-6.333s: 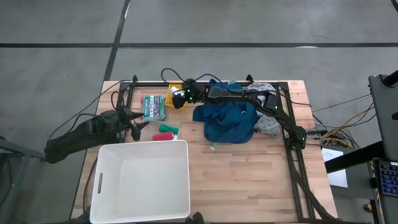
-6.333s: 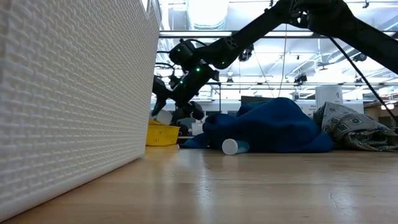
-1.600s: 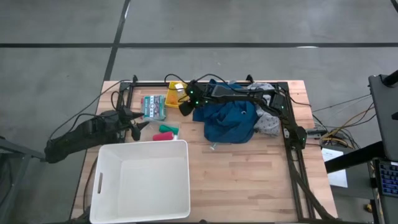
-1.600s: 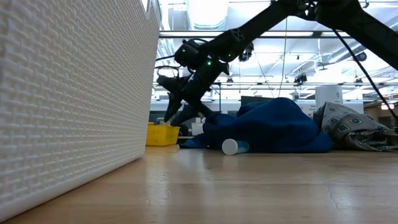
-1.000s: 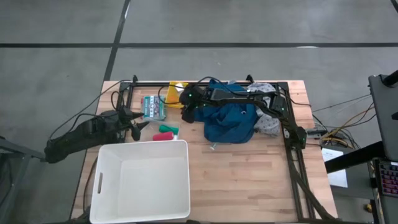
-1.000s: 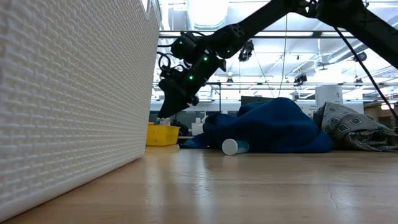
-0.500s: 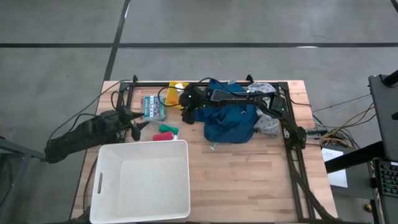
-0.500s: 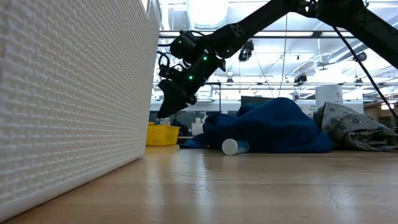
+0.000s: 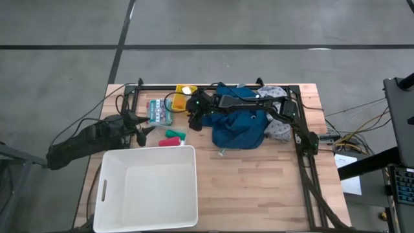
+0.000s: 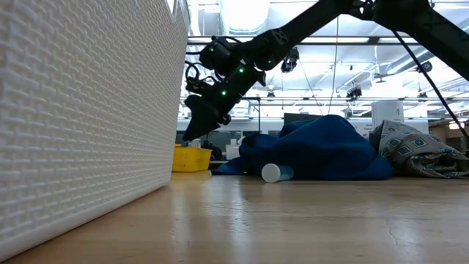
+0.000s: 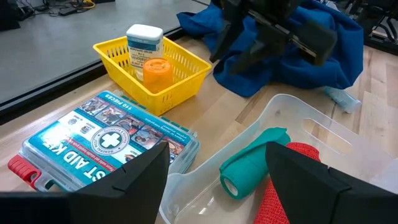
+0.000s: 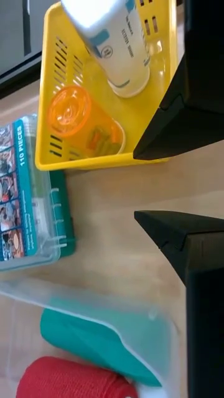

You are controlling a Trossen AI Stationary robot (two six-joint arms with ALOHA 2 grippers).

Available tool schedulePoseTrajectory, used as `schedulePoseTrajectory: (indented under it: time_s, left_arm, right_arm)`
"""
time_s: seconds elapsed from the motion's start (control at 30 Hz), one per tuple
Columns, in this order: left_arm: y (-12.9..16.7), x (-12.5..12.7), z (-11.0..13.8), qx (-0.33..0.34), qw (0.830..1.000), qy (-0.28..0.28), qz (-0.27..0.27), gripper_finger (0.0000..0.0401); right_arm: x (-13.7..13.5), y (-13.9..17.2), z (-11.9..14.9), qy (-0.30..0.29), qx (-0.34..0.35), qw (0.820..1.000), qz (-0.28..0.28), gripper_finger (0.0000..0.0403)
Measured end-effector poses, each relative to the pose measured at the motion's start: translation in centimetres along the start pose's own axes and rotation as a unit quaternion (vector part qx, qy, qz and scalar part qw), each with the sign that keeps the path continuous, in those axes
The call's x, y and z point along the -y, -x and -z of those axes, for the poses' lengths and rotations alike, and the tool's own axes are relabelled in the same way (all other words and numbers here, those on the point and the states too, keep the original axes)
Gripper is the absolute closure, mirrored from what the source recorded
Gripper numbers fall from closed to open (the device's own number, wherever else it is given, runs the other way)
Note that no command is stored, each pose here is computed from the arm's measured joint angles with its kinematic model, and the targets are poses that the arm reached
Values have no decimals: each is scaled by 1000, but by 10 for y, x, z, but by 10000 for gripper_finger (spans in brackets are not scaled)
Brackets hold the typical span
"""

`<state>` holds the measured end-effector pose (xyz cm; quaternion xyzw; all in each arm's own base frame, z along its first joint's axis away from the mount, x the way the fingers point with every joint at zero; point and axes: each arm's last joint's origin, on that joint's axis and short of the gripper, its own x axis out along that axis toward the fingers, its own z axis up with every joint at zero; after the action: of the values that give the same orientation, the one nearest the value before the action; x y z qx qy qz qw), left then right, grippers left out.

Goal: Pick & place medical supplies in basket/bin
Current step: Adjust the yellow bin

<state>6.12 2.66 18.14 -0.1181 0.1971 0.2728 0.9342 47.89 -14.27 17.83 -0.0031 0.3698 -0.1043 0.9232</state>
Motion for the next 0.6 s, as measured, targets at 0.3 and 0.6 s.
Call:
schedulePoseTrajectory:
  time_s: [0.3, 0.6]
  left_arm:
    - [0, 0, 0, 0, 1000, 0, 0, 130]
    - [0, 0, 0, 0, 1000, 0, 0, 130]
  right_arm:
    - [0, 14, -10, -55, 13, 998, 1, 266]
    - [-7, 28, -10, -54, 35, 998, -2, 266]
